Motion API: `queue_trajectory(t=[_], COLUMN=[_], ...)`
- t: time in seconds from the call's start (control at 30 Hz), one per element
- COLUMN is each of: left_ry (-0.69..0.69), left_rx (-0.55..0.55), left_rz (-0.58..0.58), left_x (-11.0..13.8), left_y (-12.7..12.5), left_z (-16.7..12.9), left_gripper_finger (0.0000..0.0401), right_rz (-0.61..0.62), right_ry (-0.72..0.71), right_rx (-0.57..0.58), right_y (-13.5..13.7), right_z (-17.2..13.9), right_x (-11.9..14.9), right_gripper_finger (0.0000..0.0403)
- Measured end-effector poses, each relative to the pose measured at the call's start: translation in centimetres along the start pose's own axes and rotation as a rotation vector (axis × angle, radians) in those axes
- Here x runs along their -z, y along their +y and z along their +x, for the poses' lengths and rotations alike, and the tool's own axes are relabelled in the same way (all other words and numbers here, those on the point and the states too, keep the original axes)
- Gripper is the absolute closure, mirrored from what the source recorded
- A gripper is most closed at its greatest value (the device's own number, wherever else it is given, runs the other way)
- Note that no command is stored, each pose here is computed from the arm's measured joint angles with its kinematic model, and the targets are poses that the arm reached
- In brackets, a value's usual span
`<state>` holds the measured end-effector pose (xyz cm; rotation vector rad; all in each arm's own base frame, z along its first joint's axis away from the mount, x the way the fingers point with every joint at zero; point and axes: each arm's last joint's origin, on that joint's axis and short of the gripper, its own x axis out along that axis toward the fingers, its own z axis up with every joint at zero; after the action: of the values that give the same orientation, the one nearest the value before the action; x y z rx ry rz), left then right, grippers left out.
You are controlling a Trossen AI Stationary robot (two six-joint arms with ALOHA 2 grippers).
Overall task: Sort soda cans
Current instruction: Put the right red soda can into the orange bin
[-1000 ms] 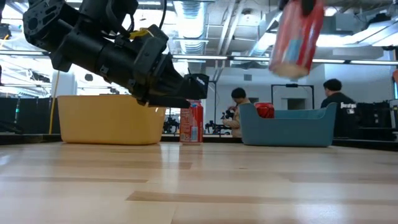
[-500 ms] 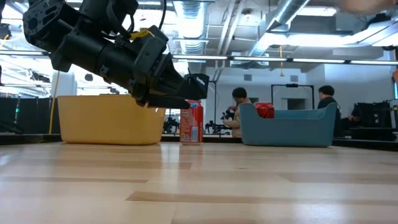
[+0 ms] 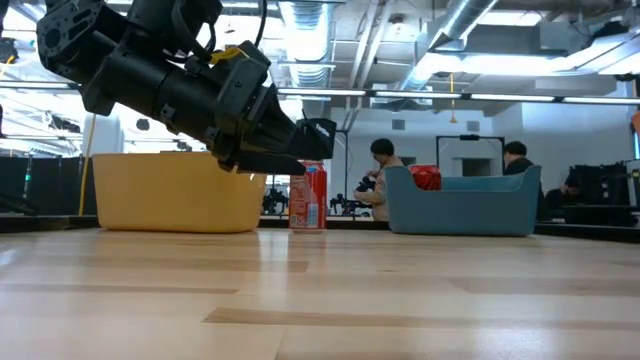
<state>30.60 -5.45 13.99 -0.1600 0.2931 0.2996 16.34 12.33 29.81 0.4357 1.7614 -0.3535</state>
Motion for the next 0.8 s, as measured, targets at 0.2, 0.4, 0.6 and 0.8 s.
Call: queue_trajectory(t=[0.2,0.4,0.6,0.8], left_ry=[0.0,-0.001,-0.001,0.001], left_rx=[-0.001,-0.004,-0.007,-0.008], left_rz=[0.0,0.002,0.003,0.005], left_x=[0.0,0.0,0.0,0.0], left_y=[0.0,0.0,0.0,0.0], left_z=[0.0,0.0,0.0,0.0], left_gripper_finger=[0.0069,0.0069,0.0069,0.0069], right_rz=[-0.034,-0.058,-0.068,-0.106], right_ry=[-0.024,-0.099,-0.144,-0.226], right_rx=[-0.043,-0.085,-0.097,-0.156], right_y=[0.3,-0.1,-1.1,-1.7], right_z=[3.2,4.0,3.6,3.1], right_x=[-1.8,-3.8,-5.6,-7.6], right_gripper_finger=[0.0109,0.0109,0.0109,0.0109])
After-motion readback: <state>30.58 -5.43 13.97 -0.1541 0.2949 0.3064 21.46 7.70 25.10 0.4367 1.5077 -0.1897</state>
